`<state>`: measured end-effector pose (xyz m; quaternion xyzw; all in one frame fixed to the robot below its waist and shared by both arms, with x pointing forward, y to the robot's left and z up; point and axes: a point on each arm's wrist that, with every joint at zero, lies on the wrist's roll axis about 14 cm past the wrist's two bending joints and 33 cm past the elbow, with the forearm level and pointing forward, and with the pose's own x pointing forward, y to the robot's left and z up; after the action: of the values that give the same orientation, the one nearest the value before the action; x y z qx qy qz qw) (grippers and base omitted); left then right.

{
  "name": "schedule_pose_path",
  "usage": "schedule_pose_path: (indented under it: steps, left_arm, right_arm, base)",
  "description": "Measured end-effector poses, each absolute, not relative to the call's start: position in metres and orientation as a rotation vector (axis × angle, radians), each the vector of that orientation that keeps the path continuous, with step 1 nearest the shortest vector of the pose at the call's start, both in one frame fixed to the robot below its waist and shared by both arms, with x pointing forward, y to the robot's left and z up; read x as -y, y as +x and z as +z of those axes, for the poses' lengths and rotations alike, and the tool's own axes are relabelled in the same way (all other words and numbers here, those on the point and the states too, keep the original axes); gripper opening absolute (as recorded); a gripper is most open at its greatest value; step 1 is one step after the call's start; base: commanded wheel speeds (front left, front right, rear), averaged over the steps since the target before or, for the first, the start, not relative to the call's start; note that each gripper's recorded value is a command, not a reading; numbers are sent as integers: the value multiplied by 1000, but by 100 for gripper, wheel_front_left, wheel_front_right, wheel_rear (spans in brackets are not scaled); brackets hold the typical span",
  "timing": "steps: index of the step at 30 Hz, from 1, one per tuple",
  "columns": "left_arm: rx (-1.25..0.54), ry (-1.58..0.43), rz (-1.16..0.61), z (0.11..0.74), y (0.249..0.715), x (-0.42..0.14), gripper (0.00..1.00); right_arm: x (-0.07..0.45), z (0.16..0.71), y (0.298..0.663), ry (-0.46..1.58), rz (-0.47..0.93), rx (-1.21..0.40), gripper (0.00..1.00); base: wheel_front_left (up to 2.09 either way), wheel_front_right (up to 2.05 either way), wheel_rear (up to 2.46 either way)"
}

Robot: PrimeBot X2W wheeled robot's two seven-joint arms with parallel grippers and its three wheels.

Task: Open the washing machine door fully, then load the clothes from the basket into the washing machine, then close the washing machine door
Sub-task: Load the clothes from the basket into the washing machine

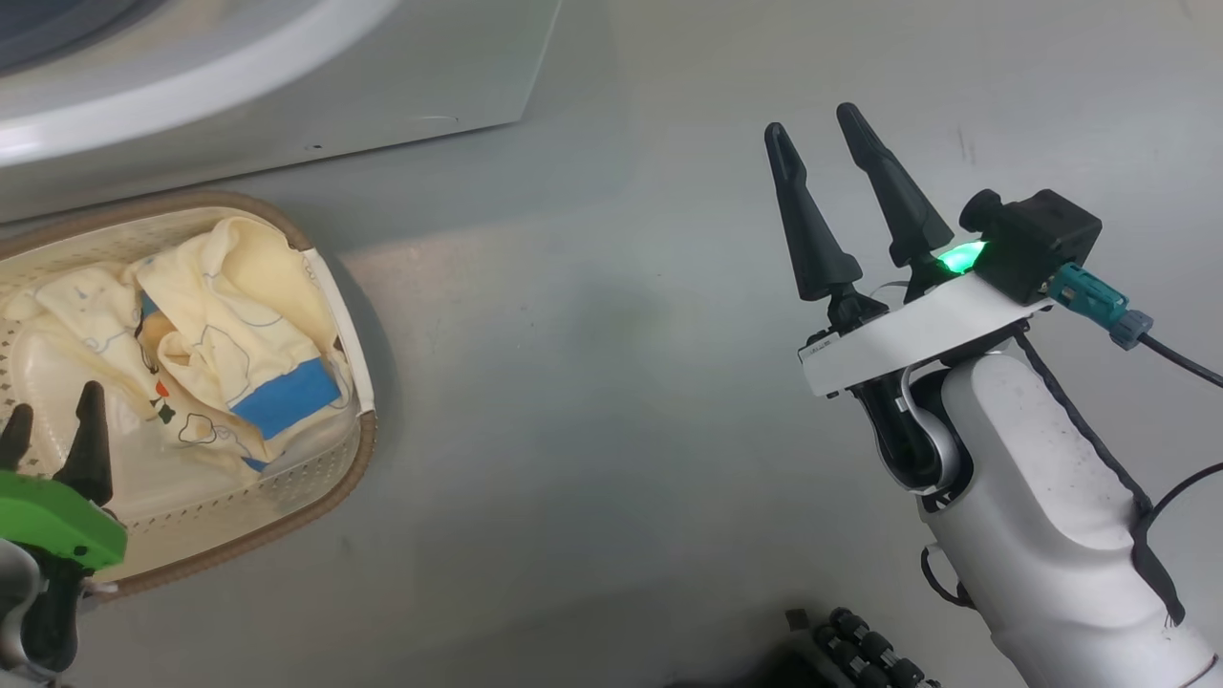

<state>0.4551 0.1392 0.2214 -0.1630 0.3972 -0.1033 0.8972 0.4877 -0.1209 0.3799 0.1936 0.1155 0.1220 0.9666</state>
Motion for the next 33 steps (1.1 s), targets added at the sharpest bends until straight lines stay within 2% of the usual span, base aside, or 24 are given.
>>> schedule_pose_path:
  steps: [13,19,26,33]
  left_arm:
    - [-1018,-415,-227,168,458,-114,100]
    - [-1137,-427,-229,140,442,-108,100]
    - [-1183,-414,-224,120,447,-109,100]
    - [-1189,-434,-300,113,454,-80,100]
  right_arm:
    - [130,353,489,374,219,-286,100]
    - [133,343,492,368,207,-300,100]
    - [135,331,491,364,196,-325,100]
    - [143,322,491,350,177,-342,100]
  base:
    - [0,0,0]
    - [0,0,0]
    - [0,0,0]
    - [0,0,0]
